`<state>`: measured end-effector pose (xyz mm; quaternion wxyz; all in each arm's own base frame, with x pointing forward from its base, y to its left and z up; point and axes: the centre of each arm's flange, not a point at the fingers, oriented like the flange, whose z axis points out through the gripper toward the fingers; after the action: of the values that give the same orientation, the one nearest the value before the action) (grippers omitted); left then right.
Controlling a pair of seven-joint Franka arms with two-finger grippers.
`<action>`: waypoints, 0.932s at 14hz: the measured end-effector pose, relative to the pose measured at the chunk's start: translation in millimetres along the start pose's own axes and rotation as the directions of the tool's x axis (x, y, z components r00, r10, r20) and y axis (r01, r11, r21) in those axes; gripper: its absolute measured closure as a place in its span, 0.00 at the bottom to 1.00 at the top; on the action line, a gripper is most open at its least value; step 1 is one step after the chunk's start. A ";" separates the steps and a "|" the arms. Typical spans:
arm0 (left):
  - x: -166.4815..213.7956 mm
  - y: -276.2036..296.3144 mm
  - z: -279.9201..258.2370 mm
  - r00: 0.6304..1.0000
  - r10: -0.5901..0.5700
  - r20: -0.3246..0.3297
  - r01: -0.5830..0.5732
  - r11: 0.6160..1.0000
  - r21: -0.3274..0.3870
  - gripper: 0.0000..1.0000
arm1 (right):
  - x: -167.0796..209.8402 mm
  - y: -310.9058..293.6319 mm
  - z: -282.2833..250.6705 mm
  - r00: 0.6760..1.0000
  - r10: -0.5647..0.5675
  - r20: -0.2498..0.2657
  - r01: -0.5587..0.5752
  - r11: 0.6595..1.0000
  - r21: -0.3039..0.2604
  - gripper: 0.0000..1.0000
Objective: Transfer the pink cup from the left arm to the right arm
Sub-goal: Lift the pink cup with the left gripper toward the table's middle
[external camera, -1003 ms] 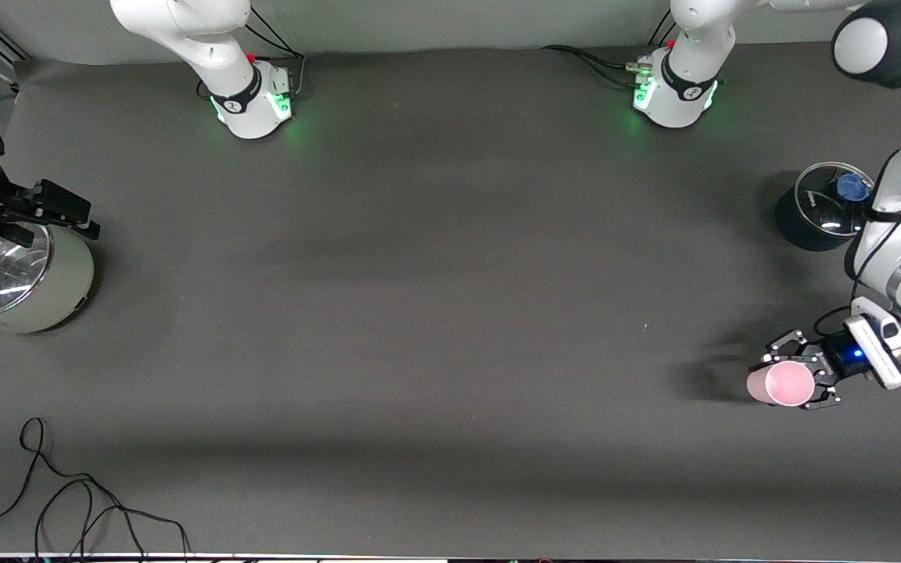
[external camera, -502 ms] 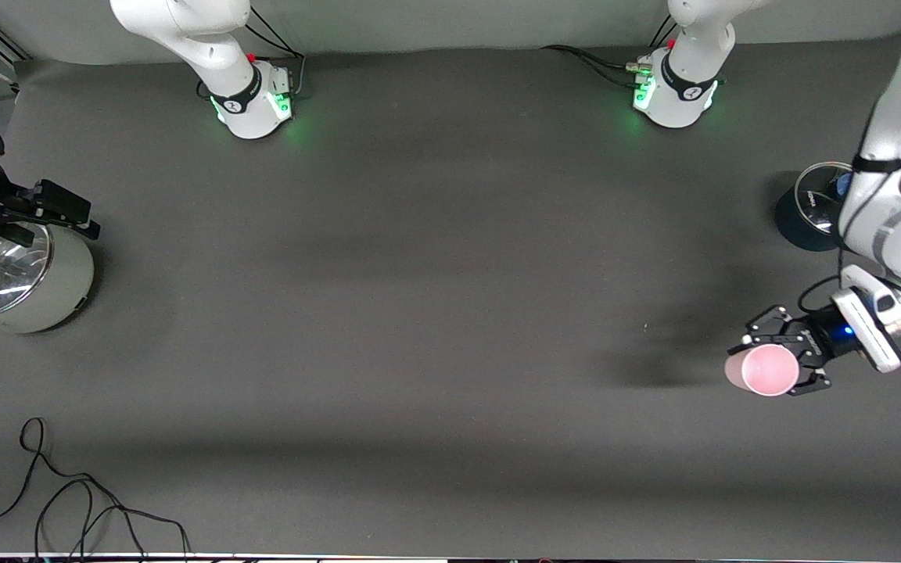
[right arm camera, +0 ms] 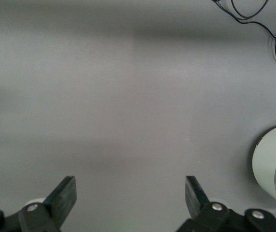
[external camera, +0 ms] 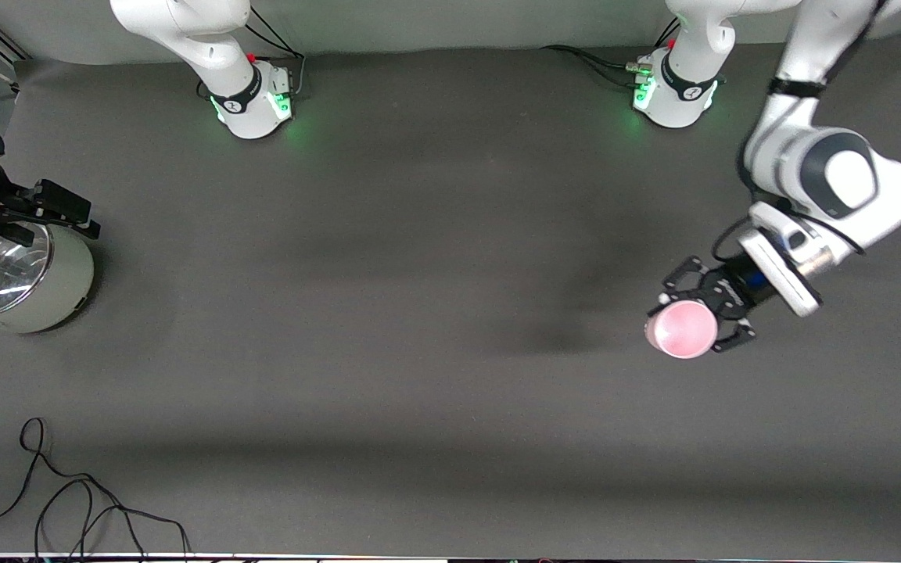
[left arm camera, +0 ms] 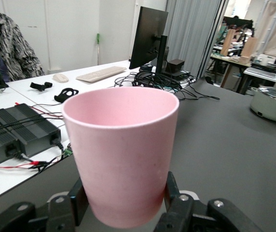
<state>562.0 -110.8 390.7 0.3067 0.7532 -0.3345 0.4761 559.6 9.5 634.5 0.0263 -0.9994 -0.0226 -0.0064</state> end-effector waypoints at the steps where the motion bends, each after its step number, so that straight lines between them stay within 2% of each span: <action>1: 9.6 27.0 12.1 1.000 -0.004 0.004 0.004 1.000 0.026 0.35 | 0.2 0.0 0.5 1.000 0.000 0.001 0.000 1.000 0.000 0.00; 5: 30.0 122.3 49.3 0.999 -0.031 0.022 0.030 0.997 0.064 0.35 | 5.0 0.6 11.0 1.000 0.001 0.022 -0.001 1.000 0.001 0.00; 9: 33.7 180.6 69.7 0.998 -0.034 0.046 0.033 0.999 0.041 0.35 | 12.0 0.9 38.0 0.996 0.000 0.094 -0.001 1.000 0.003 0.00; 10: 34.6 190.3 73.3 0.998 -0.033 0.049 0.032 0.999 0.034 0.35 | 12.3 -0.8 38.8 0.995 -0.002 0.096 0.002 1.000 0.005 0.00; 12: 38.5 204.1 79.9 0.998 -0.026 0.051 0.025 0.999 0.023 0.35 | 12.7 -8.2 31.5 0.997 0.001 0.082 -0.004 0.999 0.036 0.00; 13: 40.1 209.2 84.4 0.998 -0.022 0.052 0.022 1.000 0.015 0.35 | 12.7 -16.1 24.7 0.997 0.024 0.073 -0.030 0.997 0.076 0.00</action>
<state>451.6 -308.2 427.5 0.2976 0.7711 -0.3306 0.4555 571.8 27.4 610.8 0.0639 -0.9974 -0.0103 0.0310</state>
